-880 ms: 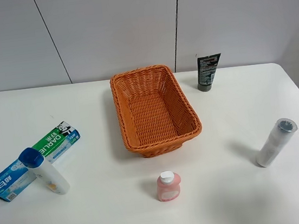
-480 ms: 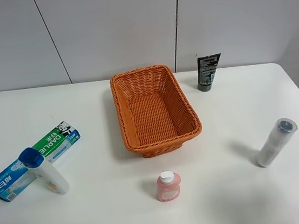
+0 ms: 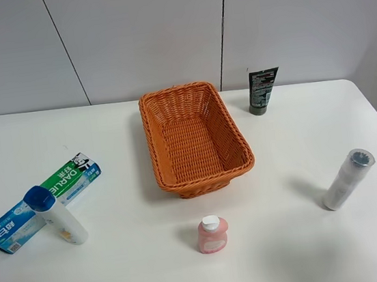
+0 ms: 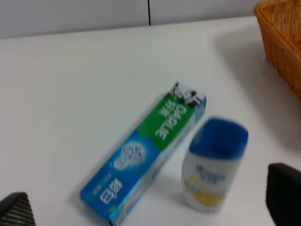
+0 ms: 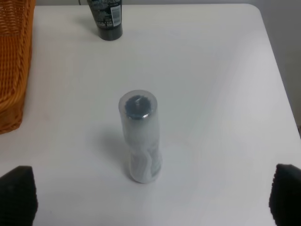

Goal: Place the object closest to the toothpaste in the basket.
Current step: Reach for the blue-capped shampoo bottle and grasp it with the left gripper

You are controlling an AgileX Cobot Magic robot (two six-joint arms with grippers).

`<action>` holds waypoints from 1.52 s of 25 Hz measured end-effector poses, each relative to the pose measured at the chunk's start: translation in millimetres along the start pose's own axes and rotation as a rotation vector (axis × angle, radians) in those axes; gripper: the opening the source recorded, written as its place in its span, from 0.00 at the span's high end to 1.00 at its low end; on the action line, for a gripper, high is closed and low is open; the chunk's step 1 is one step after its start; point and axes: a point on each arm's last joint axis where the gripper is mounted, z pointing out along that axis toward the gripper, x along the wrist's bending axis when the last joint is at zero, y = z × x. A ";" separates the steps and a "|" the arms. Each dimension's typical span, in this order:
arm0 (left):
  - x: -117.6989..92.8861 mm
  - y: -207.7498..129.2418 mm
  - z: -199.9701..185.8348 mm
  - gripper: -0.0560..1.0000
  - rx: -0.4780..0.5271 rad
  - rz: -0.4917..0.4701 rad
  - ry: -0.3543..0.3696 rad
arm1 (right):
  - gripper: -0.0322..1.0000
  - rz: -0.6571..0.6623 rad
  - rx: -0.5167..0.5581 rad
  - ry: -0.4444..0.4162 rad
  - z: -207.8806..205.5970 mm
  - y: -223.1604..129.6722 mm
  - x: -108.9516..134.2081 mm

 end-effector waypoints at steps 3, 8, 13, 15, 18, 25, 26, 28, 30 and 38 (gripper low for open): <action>0.6 20.9 27.5 0.01 0.070 -0.016 -0.011 | 0.01 0.000 0.000 0.000 0.0 0.0 0.0; -2.9 35.2 86.8 0.01 0.213 -0.084 -0.069 | 0.01 0.000 0.000 0.000 0.0 0.0 0.0; -6.6 31.8 125.7 0.01 0.339 -0.100 -0.121 | 0.01 0.000 0.000 0.000 0.0 0.0 0.0; -8.5 29.8 133.0 0.01 0.371 -0.105 -0.143 | 0.01 0.000 0.000 0.000 0.0 0.0 0.0; -10.4 29.6 135.5 0.01 0.376 -0.107 -0.164 | 0.01 0.000 0.000 0.000 0.0 0.0 0.0; -10.6 28.8 141.9 0.01 0.387 -0.105 -0.168 | 0.01 0.000 0.000 0.000 0.0 0.0 0.0; -11.1 26.9 144.4 0.01 0.410 -0.110 -0.172 | 0.01 0.000 0.000 0.000 0.0 0.0 0.0; -12.2 23.3 149.3 0.01 0.454 -0.126 -0.182 | 0.01 0.000 0.000 0.000 0.0 0.0 0.0; -13.2 20.6 155.0 0.01 0.486 -0.147 -0.190 | 0.01 0.000 0.000 0.000 0.0 0.0 0.0; -14.5 11.7 169.7 0.01 0.581 -0.207 -0.190 | 0.01 0.000 0.000 0.000 0.0 0.0 0.0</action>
